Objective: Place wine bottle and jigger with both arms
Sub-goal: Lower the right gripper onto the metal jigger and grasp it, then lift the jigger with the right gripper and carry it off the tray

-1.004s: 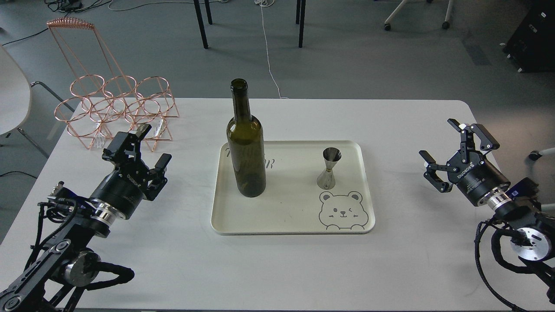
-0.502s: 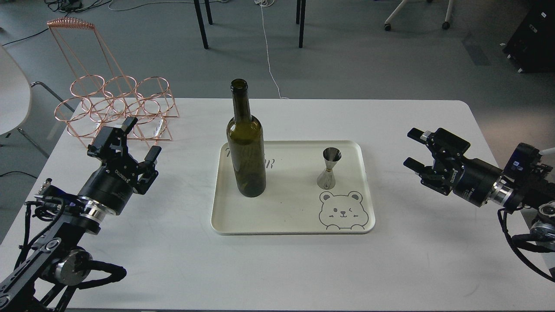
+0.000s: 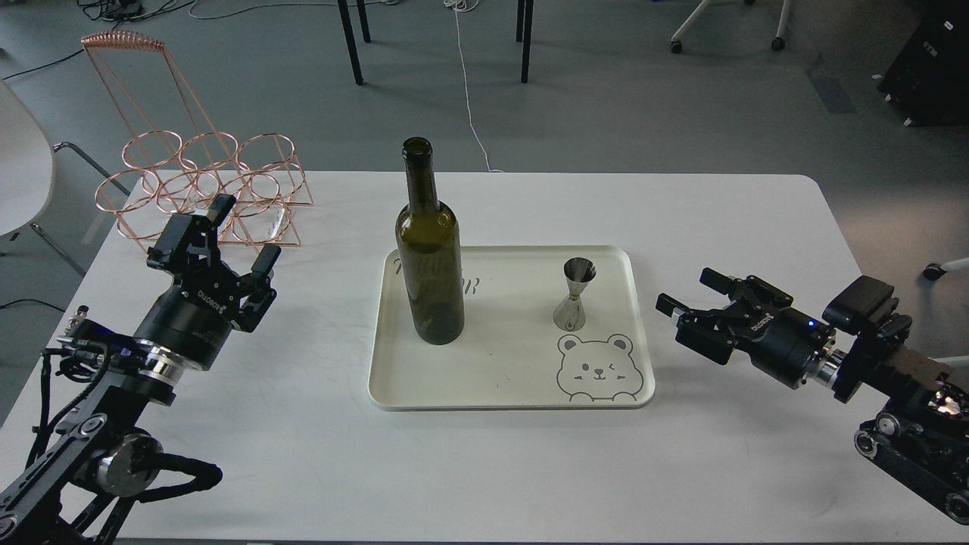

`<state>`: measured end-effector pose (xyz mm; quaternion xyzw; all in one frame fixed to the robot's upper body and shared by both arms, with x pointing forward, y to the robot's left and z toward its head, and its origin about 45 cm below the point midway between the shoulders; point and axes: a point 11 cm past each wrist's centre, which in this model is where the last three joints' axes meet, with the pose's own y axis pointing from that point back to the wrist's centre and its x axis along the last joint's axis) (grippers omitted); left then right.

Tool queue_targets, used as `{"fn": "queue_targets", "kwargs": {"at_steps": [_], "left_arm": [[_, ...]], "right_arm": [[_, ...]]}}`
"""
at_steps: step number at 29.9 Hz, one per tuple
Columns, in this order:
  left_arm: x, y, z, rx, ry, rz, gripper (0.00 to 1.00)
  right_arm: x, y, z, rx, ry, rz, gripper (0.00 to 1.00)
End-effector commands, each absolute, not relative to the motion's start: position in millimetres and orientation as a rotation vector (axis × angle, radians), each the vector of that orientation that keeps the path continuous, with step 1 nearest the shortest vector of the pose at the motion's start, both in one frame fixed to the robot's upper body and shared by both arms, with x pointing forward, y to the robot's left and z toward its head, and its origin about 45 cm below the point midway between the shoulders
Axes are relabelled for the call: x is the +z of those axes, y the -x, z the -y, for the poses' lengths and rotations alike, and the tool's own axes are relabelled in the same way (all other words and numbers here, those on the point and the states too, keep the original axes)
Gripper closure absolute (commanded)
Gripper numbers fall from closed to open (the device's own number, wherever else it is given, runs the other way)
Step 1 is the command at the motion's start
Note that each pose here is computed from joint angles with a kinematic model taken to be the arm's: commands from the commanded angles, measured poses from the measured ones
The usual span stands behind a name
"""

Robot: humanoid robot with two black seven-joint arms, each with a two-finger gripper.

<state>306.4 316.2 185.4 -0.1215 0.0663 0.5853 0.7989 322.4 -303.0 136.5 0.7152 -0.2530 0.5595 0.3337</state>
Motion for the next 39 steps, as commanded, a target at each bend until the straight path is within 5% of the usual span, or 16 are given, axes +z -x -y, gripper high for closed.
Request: {"fn": "queue_targets", "kwargs": {"at_steps": [1, 23, 39], "left_arm": [[189.6, -306.6, -314.7, 1.248, 0.267, -0.134, 0.02], [191.4, -306.9, -316.2, 1.249, 0.267, -0.128, 0.02], [196.4, -307.3, -317.2, 1.24, 0.264, -0.112, 0.02]], "right_arm": [[113.6, -325.2, 278.4, 1.543, -1.833, 0.595, 0.01], [81.9, -350.7, 187.9, 1.562, -1.899, 0.529, 0.08], [82.2, -354.7, 188.3, 1.559, -1.889, 0.533, 0.71]]}}
